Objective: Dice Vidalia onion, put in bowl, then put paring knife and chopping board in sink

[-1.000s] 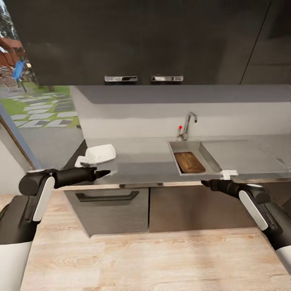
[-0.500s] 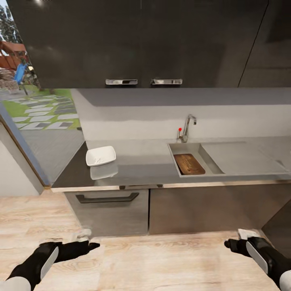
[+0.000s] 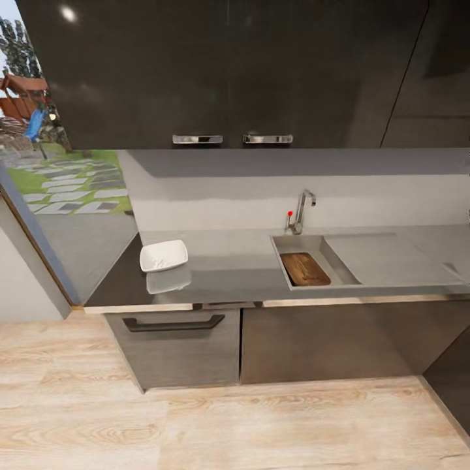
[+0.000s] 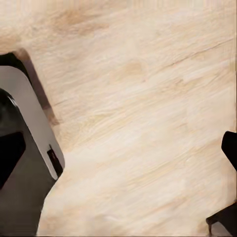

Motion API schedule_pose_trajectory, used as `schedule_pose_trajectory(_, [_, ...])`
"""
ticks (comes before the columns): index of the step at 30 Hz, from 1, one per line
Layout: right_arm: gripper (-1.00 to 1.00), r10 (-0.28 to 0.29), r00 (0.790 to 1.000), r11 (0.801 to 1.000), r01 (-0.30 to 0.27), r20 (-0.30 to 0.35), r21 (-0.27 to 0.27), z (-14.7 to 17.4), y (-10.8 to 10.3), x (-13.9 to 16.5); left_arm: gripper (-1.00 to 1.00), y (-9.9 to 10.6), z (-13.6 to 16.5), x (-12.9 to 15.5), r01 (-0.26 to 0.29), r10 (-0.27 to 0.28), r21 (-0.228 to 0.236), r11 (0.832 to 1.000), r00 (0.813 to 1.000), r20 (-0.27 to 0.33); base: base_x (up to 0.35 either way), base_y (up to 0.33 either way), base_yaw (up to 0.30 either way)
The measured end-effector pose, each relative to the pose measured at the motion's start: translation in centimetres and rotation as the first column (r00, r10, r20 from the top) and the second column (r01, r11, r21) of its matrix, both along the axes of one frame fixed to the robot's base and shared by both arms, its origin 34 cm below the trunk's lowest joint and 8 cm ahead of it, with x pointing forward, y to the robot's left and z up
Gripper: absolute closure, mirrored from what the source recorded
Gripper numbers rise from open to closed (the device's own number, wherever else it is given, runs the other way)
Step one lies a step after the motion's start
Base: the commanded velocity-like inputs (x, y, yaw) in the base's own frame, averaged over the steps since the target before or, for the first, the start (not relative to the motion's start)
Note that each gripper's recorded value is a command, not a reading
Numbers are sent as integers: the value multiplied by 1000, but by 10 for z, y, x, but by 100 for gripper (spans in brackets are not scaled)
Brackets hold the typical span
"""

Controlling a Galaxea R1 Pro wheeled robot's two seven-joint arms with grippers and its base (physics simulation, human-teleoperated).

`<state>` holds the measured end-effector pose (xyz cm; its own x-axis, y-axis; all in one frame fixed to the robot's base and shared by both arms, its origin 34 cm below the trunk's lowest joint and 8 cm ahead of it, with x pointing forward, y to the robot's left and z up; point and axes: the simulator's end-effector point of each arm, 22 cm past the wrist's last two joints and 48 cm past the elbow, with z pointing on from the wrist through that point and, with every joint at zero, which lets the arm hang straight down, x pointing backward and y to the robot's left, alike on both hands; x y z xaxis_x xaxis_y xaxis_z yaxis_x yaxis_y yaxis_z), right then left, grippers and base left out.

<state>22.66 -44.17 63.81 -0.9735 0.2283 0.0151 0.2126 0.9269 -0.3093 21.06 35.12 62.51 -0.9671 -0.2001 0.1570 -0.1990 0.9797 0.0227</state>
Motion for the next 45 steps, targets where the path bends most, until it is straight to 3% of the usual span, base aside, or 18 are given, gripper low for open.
schedule_pose_trajectory(5, [-100, 19, 998, 1000, -19, -64, 7, -8, 36, -83, -100, -13, -1, -72, 8, -7, 4, 1000, 996, -89, 0, 0, 0])
schedule_pose_trajectory(9, [-100, 24, 994, 1000, -22, -107, 18, -7, 48, -127, -100, -22, 1, -109, 9, -10, -4, 1000, 992, -128, 0, 0, 0])
schedule_pose_trajectory(10, [-100, 24, 990, 999, -20, -135, 28, -6, 56, -153, -100, -25, 2, -132, 13, -14, -4, 1000, 989, -146, 0, 0, 0])
schedule_pose_trajectory(11, [-100, 26, 990, 999, -22, -139, 31, -5, 58, -158, -100, -24, 2, -133, 16, -15, 2, 1000, 990, -137, 0, 0, 0])
schedule_pose_trajectory(15, [-100, 29, 992, 999, -26, -126, 29, -6, 59, -158, -100, -2, 1, -123, 30, -26, 49, 998, 996, -85, 0, 0, 0])
schedule_pose_trajectory(19, [-100, 30, 995, 999, -28, -96, 25, -7, 58, -151, -100, 3, -1, -111, 35, -33, 66, 997, 999, -35, 0, 0, 0])
schedule_pose_trajectory(23, [-100, 34, 997, 999, -32, -74, 23, -7, 58, -145, -100, -26, -6, -97, 34, -35, 36, 999, 999, 26, 0, 0, 0])
schedule_pose_trajectory(26, [-100, 37, 997, 999, -36, -62, 22, -8, 57, -141, -100, -73, -10, -91, 30, -29, -22, 999, 998, 50, 0, 0, 0])
schedule_pose_trajectory(29, [-100, 37, 998, 999, -36, -56, 21, -8, 57, -139, -100, -101, -10, -88, 29, -25, -56, 998, 998, 58, 0, 0, 0])
schedule_pose_trajectory(32, [-100, 36, 998, 999, -35, -51, 21, -8, 58, -137, -100, -109, -10, -86, 30, -25, -66, 997, 998, 64, 0, 0, 0])
schedule_pose_trajectory(45, [-100, 32, 999, 999, -31, -44, 21, -8, 58, -135, -100, -110, -10, -84, 30, -26, -67, 997, 997, 70, 0, 0, 0])
